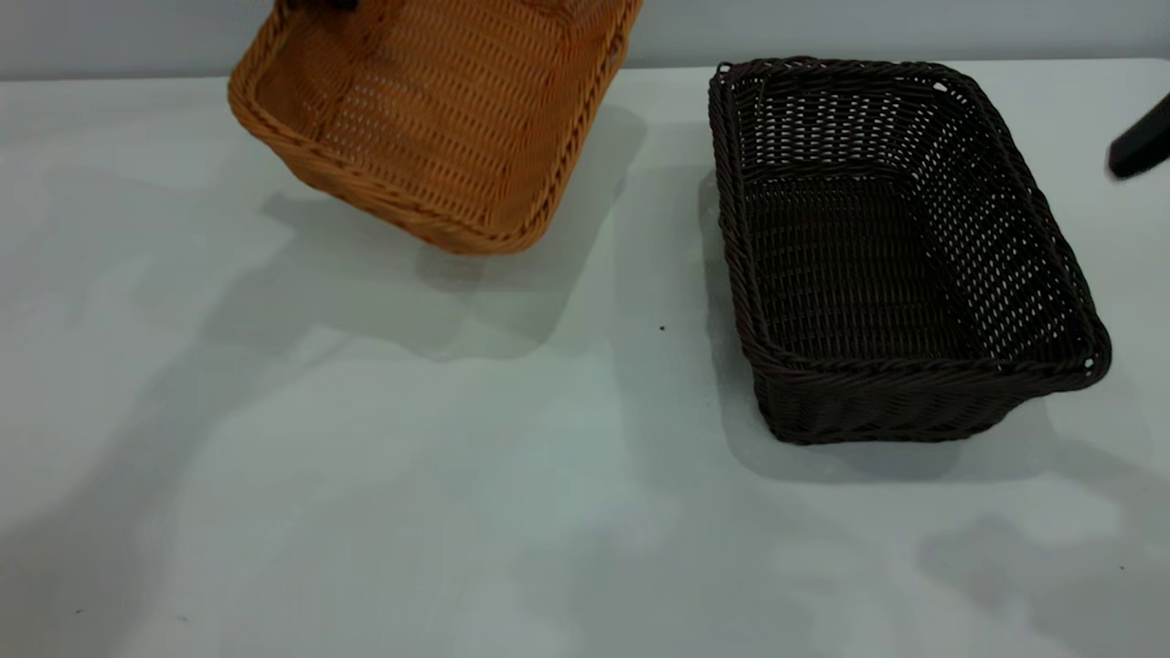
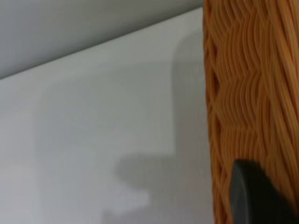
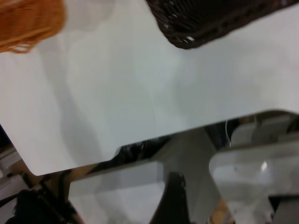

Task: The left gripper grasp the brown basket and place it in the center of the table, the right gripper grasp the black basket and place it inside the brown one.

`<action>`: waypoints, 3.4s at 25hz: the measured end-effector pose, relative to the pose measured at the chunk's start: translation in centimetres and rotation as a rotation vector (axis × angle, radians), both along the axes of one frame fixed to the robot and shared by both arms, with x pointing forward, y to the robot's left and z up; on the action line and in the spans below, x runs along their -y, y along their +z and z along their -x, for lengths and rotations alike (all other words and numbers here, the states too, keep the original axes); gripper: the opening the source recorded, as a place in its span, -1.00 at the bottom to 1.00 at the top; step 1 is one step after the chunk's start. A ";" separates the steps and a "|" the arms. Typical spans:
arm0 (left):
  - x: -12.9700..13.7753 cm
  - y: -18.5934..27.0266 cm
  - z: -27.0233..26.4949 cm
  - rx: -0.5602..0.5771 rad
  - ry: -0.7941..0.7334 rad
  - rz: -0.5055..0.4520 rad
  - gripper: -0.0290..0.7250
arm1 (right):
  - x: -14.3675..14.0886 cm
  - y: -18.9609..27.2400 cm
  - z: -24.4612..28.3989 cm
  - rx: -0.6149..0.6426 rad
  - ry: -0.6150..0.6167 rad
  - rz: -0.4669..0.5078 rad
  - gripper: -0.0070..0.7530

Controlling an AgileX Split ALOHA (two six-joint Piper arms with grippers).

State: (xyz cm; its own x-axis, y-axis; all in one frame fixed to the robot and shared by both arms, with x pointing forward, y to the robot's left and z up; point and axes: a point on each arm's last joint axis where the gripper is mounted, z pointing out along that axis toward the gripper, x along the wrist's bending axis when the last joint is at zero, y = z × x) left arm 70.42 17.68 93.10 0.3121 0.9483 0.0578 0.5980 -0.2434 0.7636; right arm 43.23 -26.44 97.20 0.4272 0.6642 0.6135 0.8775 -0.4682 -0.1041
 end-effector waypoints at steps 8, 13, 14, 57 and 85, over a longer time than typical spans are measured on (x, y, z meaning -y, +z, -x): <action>0.0 0.1 0.0 0.003 0.000 0.001 -0.71 | -0.3 -4.6 -1.7 -0.228 -0.074 -0.033 0.50; 0.0 0.1 0.0 0.004 0.000 0.001 -0.71 | -2.2 -7.7 -2.9 -0.256 -0.084 -0.012 0.48; 0.0 0.1 0.0 0.005 0.000 0.001 -0.71 | -2.4 -8.2 -3.1 -0.255 -0.096 -0.006 0.48; 0.0 0.2 -0.1 0.020 -0.002 0.001 -0.71 | -2.1 -16.2 -7.3 -0.188 -0.410 0.154 0.13; 1.7 1.9 3.6 -0.161 -0.501 -0.413 -0.71 | 12.6 -4.6 -14.8 0.556 -0.379 -0.071 -0.78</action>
State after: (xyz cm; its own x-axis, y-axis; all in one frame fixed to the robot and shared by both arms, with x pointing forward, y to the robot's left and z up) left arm 66.83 15.99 94.95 0.7444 0.5961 0.3010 0.4350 -0.7748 0.4588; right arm 58.07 -39.05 92.61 0.2310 0.4801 0.8462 0.5859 -0.7630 0.2730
